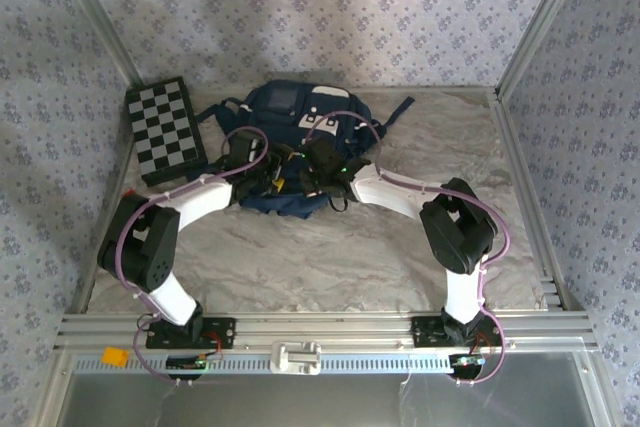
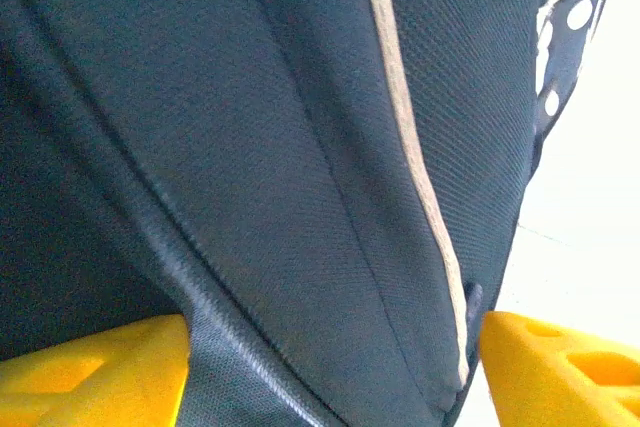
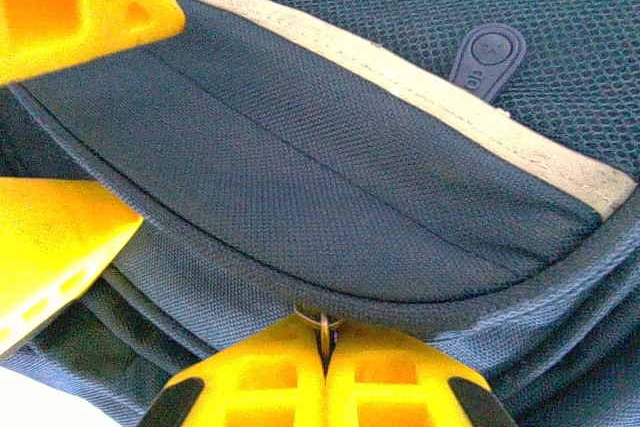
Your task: Pack the student bag
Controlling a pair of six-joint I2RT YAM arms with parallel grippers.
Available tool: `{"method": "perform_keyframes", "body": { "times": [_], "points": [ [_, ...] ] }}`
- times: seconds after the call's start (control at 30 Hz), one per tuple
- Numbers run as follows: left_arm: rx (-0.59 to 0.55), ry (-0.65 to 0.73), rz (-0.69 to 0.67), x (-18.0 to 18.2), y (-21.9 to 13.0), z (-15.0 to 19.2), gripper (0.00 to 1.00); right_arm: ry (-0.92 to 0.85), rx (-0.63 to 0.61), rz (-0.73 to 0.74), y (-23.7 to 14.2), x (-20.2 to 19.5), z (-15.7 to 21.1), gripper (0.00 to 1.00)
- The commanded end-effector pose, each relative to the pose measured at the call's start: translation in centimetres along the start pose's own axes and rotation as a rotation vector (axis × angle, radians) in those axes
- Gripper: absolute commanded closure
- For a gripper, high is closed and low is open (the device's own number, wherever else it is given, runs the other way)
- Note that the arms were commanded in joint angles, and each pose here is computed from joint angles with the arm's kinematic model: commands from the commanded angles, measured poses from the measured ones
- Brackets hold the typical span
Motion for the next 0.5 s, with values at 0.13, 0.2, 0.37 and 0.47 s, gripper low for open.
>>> {"method": "perform_keyframes", "body": {
  "times": [0.13, 0.2, 0.37, 0.47],
  "points": [
    [-0.118, -0.063, -0.062, 1.7, -0.6, -0.3, 0.21, -0.005, -0.038, 0.05, -0.3, -0.3, -0.8, 1.0],
    [-0.075, -0.049, -0.048, 0.3, 0.9, -0.3, 0.31, -0.004, -0.037, 0.049, -0.1, -0.3, -0.7, 1.0],
    [-0.107, -0.041, -0.076, 0.5, 1.8, -1.4, 0.76, -0.026, -0.015, 0.099, -0.6, -1.0, -0.3, 1.0],
    [-0.169, 0.01, -0.115, 1.0, 0.2, -3.1, 1.0, -0.027, 0.016, 0.157, -0.8, -3.4, 0.0, 1.0]
  ]
}}
Point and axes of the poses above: each hand's point on the last joint's axis, 136 mm out from that joint toward the fingers, its own y axis out along the fingers, its own x axis along the line the jaws close on, z = x × y, the point moved 7 cm from there along -y, back along the fingers, and after that the axes turned 6 degrees about -y, right-handed, at the moved point
